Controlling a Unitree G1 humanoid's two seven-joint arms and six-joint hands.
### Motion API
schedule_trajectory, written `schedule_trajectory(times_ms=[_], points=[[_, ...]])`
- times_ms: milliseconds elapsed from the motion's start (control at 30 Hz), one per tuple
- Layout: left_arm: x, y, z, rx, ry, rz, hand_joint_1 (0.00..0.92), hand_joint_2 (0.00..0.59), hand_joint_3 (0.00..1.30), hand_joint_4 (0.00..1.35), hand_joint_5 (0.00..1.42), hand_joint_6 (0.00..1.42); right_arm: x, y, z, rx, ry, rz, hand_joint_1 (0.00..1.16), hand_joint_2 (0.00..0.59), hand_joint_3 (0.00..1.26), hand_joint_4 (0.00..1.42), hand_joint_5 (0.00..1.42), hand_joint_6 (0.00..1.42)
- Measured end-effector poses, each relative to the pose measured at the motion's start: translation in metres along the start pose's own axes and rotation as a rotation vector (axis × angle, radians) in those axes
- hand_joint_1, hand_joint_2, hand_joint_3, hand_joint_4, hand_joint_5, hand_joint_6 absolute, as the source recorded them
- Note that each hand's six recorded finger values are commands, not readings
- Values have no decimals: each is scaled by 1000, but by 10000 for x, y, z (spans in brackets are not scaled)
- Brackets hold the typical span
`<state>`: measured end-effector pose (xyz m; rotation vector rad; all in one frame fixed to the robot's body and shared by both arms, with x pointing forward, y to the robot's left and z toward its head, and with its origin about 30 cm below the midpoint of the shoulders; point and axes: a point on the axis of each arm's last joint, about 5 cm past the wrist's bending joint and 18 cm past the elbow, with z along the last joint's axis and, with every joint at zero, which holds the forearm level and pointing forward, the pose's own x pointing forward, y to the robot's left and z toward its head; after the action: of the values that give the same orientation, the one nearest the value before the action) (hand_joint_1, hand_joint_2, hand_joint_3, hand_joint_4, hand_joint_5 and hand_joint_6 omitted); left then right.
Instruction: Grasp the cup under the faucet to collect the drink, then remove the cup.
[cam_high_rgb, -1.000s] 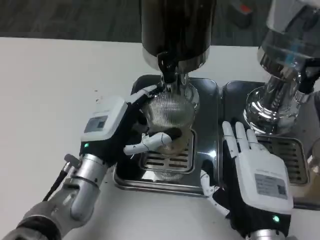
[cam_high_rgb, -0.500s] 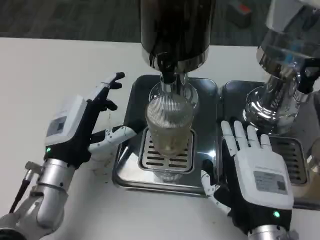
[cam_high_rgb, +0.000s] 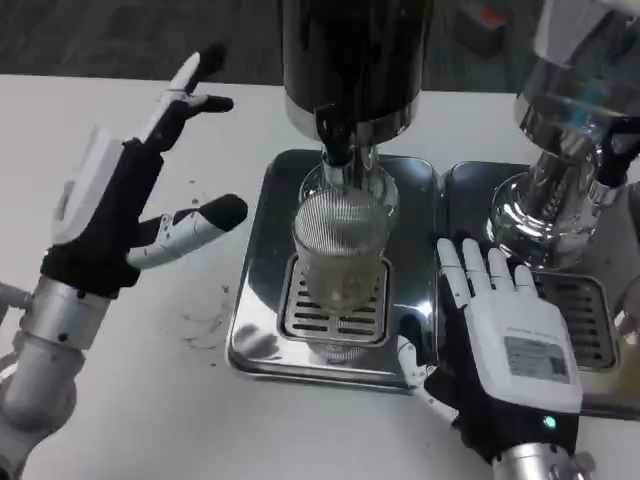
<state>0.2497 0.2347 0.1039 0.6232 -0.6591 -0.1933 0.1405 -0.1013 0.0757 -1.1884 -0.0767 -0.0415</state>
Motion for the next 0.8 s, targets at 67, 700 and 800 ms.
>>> schedule_trajectory(times_ms=[67,700,800], points=[[59,42,34,-38,-33,-12,0,62,37,0,249,171,2,1,0,1,0,0,367,521,44,0,0,1],[402,-74,154,-258,-128,-228,0,68,40,0,212,132,7,27,63,34,20,-27,355,521,35,0,0,15],[456,-100,172,-265,-144,-236,0,68,64,0,245,166,6,29,69,37,24,-30,354,521,34,0,0,16]])
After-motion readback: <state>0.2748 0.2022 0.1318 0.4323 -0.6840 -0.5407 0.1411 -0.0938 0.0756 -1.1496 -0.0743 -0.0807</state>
